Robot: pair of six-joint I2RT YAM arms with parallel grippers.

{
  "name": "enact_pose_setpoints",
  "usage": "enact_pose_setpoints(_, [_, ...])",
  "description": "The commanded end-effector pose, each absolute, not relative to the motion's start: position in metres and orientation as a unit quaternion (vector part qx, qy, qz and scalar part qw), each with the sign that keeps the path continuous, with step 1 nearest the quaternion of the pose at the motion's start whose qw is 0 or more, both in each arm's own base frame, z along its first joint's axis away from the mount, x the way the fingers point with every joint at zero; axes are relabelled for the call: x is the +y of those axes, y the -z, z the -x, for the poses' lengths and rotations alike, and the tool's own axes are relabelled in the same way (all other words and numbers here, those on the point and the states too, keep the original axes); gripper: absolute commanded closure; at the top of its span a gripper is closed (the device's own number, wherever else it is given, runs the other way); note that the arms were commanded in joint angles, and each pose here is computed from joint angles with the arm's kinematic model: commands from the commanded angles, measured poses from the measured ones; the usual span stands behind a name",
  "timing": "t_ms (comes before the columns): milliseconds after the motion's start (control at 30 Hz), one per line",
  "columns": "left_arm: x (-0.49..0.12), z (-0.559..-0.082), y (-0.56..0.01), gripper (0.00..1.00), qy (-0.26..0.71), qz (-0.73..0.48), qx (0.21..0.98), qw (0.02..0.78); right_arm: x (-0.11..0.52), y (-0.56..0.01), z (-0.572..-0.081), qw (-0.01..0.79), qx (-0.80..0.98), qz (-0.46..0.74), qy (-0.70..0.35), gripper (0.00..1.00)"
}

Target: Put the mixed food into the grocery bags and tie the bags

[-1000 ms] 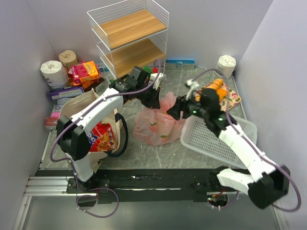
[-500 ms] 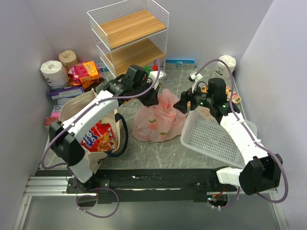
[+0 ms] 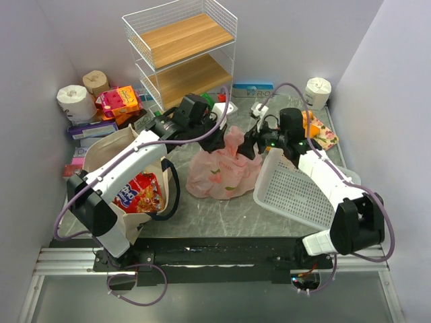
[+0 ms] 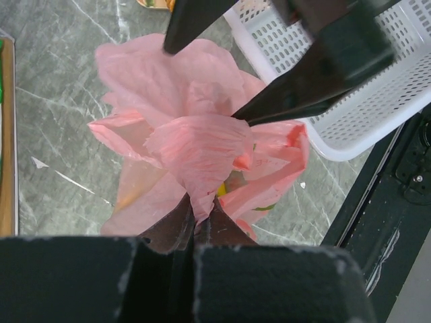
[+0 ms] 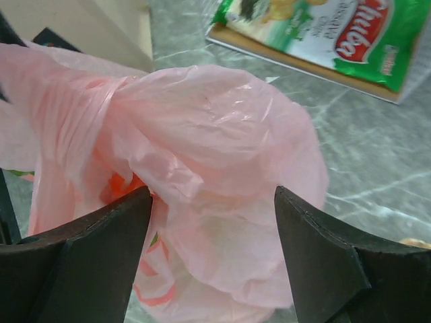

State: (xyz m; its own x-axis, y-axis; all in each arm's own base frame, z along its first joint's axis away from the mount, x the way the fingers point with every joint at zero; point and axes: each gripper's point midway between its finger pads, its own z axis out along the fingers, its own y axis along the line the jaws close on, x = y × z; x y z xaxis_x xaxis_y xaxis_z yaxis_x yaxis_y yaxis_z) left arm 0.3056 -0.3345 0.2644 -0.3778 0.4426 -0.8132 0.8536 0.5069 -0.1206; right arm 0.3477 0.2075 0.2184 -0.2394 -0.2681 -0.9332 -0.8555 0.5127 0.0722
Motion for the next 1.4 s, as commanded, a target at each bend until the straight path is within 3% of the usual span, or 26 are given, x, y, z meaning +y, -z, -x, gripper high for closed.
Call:
enact_pose_setpoints(0, [-0.342,-0.305,-0.287,0.99,0.277,-0.433,0.755,0.408,0.225,-0.248,-0.357,0.523,0.669,0.425,-0.313,0.20])
enact_pose_setpoints(67, [-0.343,-0.303,-0.285,0.99,0.279,-0.437,0.754,0.403,0.231,-0.251,-0.362,0.535,0.656,0.425,-0.322,0.23])
enact_pose_setpoints(167, [-0.341,-0.301,-0.280,0.99,0.269,-0.443,0.756,0.398,0.236,-0.258,-0.369,0.546,0.646,0.417,-0.332,0.63])
enact_pose_setpoints(233, [-0.335,-0.305,-0.274,0.99,0.250,-0.441,0.765,0.397,0.234,-0.261,-0.371,0.548,0.649,0.410,-0.331,0.84])
enact_pose_setpoints(267, [-0.332,-0.307,-0.274,0.99,0.241,-0.443,0.766,0.400,0.233,-0.265,-0.373,0.550,0.652,0.406,-0.328,1.00])
enact_pose_setpoints(533, [-0.291,-0.345,-0.259,0.99,0.076,-0.403,0.795,0.446,0.203,-0.290,-0.356,0.571,0.685,0.356,-0.280,1.00])
enact_pose_setpoints(867, [-0.289,-0.363,-0.260,0.99,-0.023,-0.358,0.757,0.546,0.209,-0.282,-0.287,0.515,0.698,0.359,-0.344,1.00])
enact_pose_setpoints(1067, [-0.274,-0.373,-0.275,0.99,-0.058,-0.303,0.741,0.597,0.202,-0.254,-0.268,0.478,0.732,0.333,-0.354,1.00])
enact_pose_setpoints(1200, [-0.289,-0.359,-0.282,0.99,0.001,-0.328,0.705,0.629,0.200,-0.256,-0.267,0.469,0.747,0.299,-0.365,1.00])
enact_pose_setpoints(1333, [-0.296,-0.343,-0.293,0.99,0.038,-0.347,0.676,0.649,0.190,-0.288,-0.297,0.473,0.772,0.234,-0.355,0.58])
enact_pose_setpoints(1367, [-0.296,-0.342,-0.292,0.99,0.043,-0.349,0.675,0.649,0.191,-0.292,-0.298,0.461,0.776,0.230,-0.365,0.55])
